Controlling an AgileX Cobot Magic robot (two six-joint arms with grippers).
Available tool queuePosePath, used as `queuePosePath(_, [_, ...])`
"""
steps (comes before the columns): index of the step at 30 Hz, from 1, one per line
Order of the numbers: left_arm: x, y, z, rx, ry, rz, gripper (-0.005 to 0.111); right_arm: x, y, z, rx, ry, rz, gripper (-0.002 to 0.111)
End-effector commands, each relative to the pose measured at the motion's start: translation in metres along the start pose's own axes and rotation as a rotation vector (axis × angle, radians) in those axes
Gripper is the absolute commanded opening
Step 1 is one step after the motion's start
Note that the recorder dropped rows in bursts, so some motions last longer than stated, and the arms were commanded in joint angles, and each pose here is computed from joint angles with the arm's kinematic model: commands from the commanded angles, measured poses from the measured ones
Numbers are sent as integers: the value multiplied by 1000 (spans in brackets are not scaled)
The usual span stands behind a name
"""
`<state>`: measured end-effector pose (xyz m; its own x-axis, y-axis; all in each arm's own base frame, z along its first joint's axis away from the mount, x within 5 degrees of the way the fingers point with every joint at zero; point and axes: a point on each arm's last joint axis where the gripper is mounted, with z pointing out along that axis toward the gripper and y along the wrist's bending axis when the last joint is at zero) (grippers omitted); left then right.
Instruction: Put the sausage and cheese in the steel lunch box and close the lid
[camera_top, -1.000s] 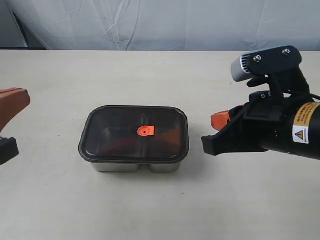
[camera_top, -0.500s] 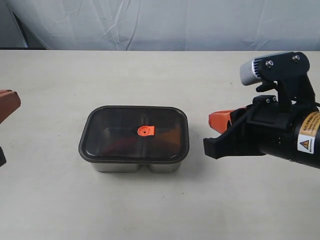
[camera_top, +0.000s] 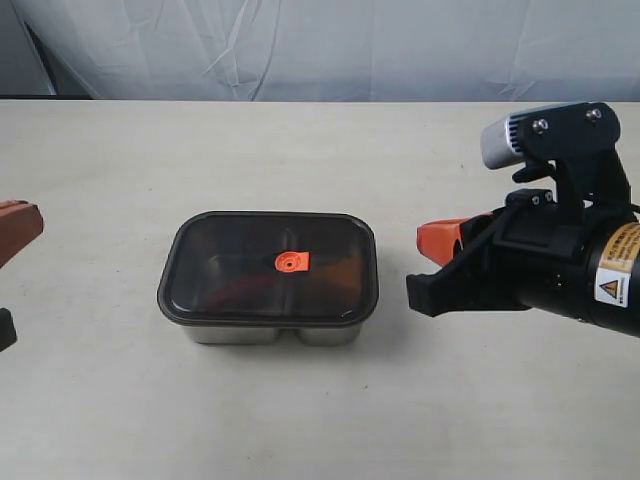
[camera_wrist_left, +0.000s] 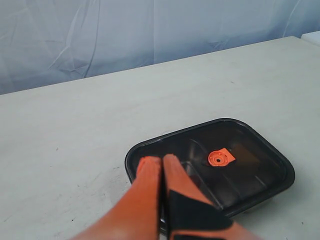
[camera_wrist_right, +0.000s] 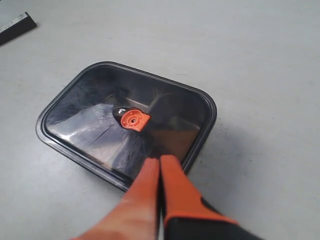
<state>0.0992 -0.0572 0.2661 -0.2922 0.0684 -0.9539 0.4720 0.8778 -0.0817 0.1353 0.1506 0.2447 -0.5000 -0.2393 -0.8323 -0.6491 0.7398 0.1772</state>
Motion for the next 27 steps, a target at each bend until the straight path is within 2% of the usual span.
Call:
queuePosePath(1, [0, 0, -1, 2, -6, -9, 0, -1, 0, -3, -3, -23, -3, 0])
queuePosePath(5, [0, 0, -1, 2, -6, -6, 0, -6, 0, -13, -10, -65, 0, 0])
queuePosePath(8, [0, 0, -1, 2, -3, -5, 0, -11, 0, -30, -5, -127, -97, 0])
queuePosePath(10, [0, 0, -1, 2, -3, -5, 0, -16, -4, -44, 7, -189, -78, 0])
queuePosePath(12, [0, 0, -1, 1, -3, -1, 0, -19, -14, -58, 70, -234, -115, 0])
queuePosePath(14, [0, 0, -1, 1, -3, -1, 0, -18, -29, -74, 166, -281, -82, 0])
queuePosePath(17, [0, 0, -1, 1, -3, -1, 0, -4, -50, -95, 322, -354, 1, 0])
queuePosePath(20, [0, 0, -1, 1, -3, -1, 0, 20, -58, -111, 428, -416, 53, 0])
queuePosePath(23, [0, 0, -1, 1, -3, -1, 0, 45, -62, -112, 482, -421, 65, 0])
queuePosePath(27, [0, 0, -1, 1, -3, -1, 0, 73, -63, -106, 492, -401, 69, 0])
